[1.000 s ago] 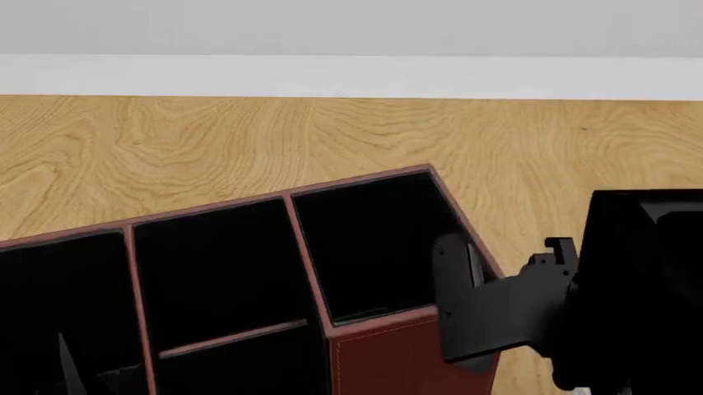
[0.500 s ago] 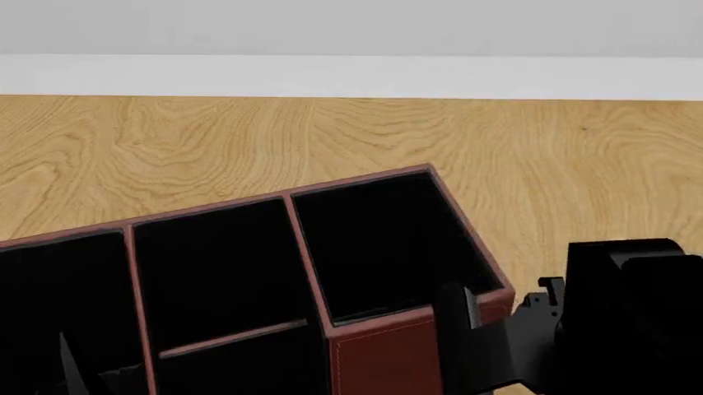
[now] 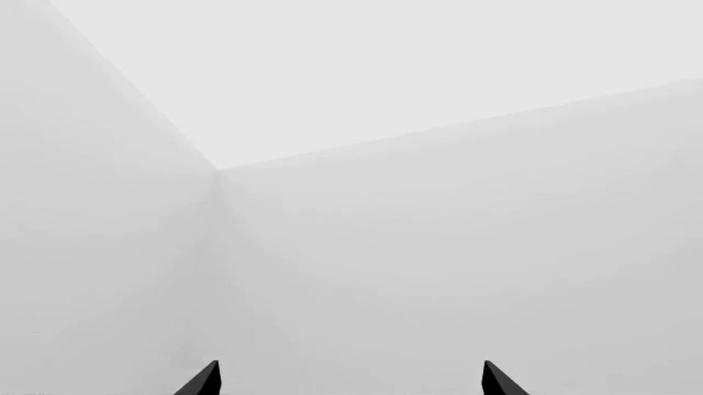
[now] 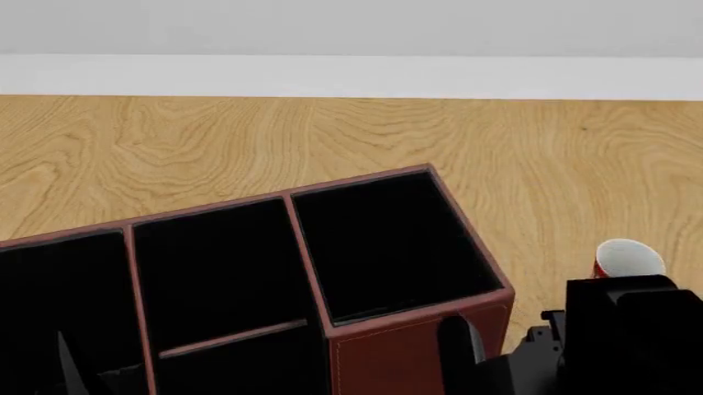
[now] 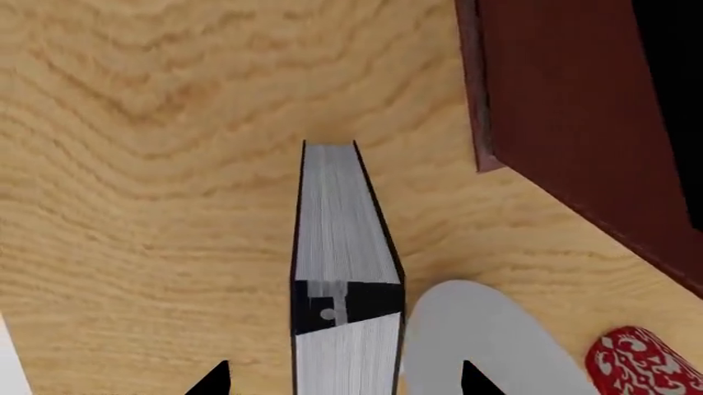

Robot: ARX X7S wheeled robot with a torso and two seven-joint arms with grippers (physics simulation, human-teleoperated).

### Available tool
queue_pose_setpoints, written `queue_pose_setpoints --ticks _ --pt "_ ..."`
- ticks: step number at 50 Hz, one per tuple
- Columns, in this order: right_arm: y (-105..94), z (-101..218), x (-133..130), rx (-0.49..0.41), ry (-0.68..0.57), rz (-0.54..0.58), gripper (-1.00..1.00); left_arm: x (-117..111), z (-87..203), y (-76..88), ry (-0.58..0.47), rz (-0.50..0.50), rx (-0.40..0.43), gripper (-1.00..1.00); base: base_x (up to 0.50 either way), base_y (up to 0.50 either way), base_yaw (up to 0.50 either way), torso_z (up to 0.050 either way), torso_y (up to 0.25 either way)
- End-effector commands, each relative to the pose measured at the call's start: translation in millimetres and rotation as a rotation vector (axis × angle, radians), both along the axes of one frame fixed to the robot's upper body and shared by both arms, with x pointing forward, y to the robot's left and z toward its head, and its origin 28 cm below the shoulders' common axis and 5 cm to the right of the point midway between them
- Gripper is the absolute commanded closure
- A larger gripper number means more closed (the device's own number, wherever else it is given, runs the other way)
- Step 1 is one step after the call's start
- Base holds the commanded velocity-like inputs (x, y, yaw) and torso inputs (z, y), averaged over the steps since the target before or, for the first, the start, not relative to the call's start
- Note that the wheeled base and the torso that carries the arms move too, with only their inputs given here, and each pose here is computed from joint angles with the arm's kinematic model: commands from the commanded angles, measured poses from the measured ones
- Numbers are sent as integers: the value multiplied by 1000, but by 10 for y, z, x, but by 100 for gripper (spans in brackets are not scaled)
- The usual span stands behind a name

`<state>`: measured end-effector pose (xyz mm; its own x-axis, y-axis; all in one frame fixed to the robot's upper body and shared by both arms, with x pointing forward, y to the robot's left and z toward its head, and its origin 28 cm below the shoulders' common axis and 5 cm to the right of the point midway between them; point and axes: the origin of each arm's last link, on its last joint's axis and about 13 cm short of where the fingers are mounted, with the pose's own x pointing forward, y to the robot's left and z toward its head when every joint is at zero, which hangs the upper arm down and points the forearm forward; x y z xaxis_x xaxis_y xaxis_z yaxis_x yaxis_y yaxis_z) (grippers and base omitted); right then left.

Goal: Pick up the book and place it in the right compartment of the caddy.

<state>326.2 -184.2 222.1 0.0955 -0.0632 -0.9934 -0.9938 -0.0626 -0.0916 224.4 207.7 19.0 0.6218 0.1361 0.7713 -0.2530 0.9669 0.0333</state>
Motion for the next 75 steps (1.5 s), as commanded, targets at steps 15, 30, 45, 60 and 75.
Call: queue_pose_setpoints --ticks 15,30,45,60,75 --pt "-89 -214 -18 -15 19 -32 -100 0 0 1 0 7 4 -100 0 0 0 0 0" --pt "-82 -217 -13 -19 27 -25 100 0 1 1 -3 9 7 -100 0 0 0 0 0" --pt "-44 43 -51 33 -18 -4 100 0 1 1 -6 6 3 -100 0 0 0 0 0" --pt "12 349 -187 92 -72 31 100 1 1 0 -8 -5 0 -100 0 0 0 0 0" --pt "10 700 -444 232 -178 46 100 2 2 -1 -14 -8 -5 -100 0 0 0 0 1"
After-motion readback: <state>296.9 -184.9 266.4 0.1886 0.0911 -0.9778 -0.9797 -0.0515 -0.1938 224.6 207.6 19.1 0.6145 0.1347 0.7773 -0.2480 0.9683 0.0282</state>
